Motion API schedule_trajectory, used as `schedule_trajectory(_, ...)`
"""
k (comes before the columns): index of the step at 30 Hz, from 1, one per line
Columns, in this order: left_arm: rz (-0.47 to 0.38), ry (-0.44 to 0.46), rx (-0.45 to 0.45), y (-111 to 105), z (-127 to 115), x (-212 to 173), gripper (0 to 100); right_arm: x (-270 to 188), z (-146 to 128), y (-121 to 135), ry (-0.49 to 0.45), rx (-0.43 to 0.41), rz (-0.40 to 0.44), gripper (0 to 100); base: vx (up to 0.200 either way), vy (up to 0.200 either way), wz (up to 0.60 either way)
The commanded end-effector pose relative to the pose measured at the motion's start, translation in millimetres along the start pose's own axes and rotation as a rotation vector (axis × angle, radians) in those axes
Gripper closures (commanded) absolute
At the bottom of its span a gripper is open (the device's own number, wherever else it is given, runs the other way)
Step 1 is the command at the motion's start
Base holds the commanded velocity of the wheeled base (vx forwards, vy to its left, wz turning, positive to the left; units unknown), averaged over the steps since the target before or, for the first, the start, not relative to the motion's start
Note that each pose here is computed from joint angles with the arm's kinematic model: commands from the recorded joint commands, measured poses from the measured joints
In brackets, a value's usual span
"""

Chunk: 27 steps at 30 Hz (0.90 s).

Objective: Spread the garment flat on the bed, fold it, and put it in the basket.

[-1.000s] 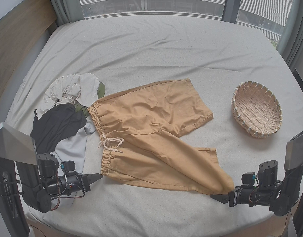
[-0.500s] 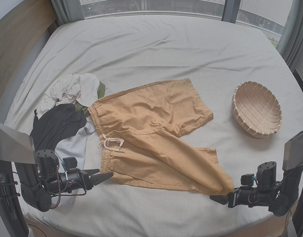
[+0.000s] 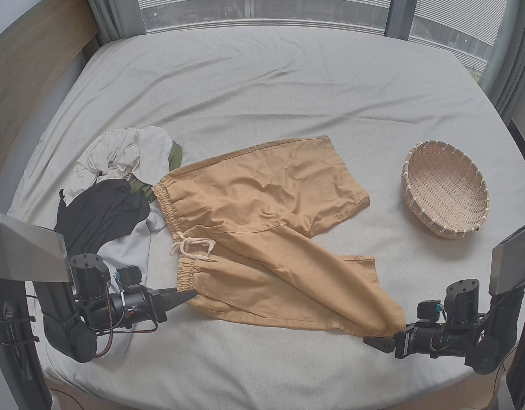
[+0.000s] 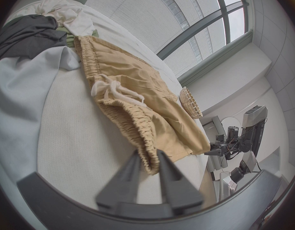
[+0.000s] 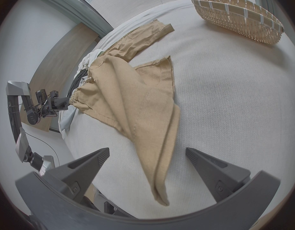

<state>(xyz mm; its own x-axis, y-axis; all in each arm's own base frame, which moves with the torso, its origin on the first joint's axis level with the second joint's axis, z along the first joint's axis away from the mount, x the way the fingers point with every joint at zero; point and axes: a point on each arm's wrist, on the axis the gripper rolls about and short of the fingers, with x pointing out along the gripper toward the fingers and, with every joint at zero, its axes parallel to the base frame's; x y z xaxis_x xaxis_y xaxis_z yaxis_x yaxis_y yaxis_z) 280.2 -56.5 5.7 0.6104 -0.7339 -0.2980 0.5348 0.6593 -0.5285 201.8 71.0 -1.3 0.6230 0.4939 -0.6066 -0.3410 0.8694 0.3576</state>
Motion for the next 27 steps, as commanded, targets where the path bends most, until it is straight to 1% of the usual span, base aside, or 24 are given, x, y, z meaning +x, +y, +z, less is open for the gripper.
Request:
schedule_trajectory(1, 0.025, 0.036, -0.041, 8.2, -11.7, -0.1, 100, -2.1, -3.2, 0.1, 0.013, 0.003, -0.002, 0, 0.000, 0.000, 0.00)
schedule_trajectory(3, 0.044, 0.046, -0.069, 10.0, -15.0, -5.8, 100, -2.1, -3.4, 0.0, 0.014, 0.003, -0.004, 0, 0.000, 0.000, 0.00)
schedule_trajectory(4, 0.080, 0.054, -0.103, 14.2, -19.4, -16.7, 100, -2.4, -3.4, -0.2, 0.015, 0.005, -0.005, 0, 0.000, 0.000, 0.00)
schedule_trajectory(8, 0.132, 0.073, -0.144, 18.2, -28.3, -32.8, 100, -1.5, -4.7, -1.4, 0.020, 0.007, -0.030, 0, 0.000, 0.000, 0.00)
schedule_trajectory(14, 0.169, 0.097, -0.188, 23.8, -36.4, -40.9, 100, 3.0, -9.4, -3.2, 0.045, 0.012, -0.036, 0, 0.000, 0.000, 0.00)
schedule_trajectory(17, 0.178, 0.094, -0.195, 27.4, -37.2, -41.4, 100, 3.5, -8.0, -2.9, 0.033, 0.009, -0.029, 0, 0.000, 0.000, 0.00)
schedule_trajectory(20, 0.182, 0.102, -0.203, 26.6, -39.3, -43.1, 100, 6.6, -7.2, -3.7, 0.010, 0.005, -0.024, 0, 0.000, 0.000, 0.00)
schedule_trajectory(24, 0.192, 0.108, -0.216, 25.5, -41.5, -47.1, 100, 8.9, -8.6, -4.3, 0.012, 0.005, -0.022, 0, 0.000, 0.000, 0.00)
schedule_trajectory(27, 0.200, 0.118, -0.217, 25.6, -44.6, -51.1, 100, 11.0, -11.4, 0.4, 0.030, -0.003, -0.005, 0, 0.000, 0.000, 0.00)
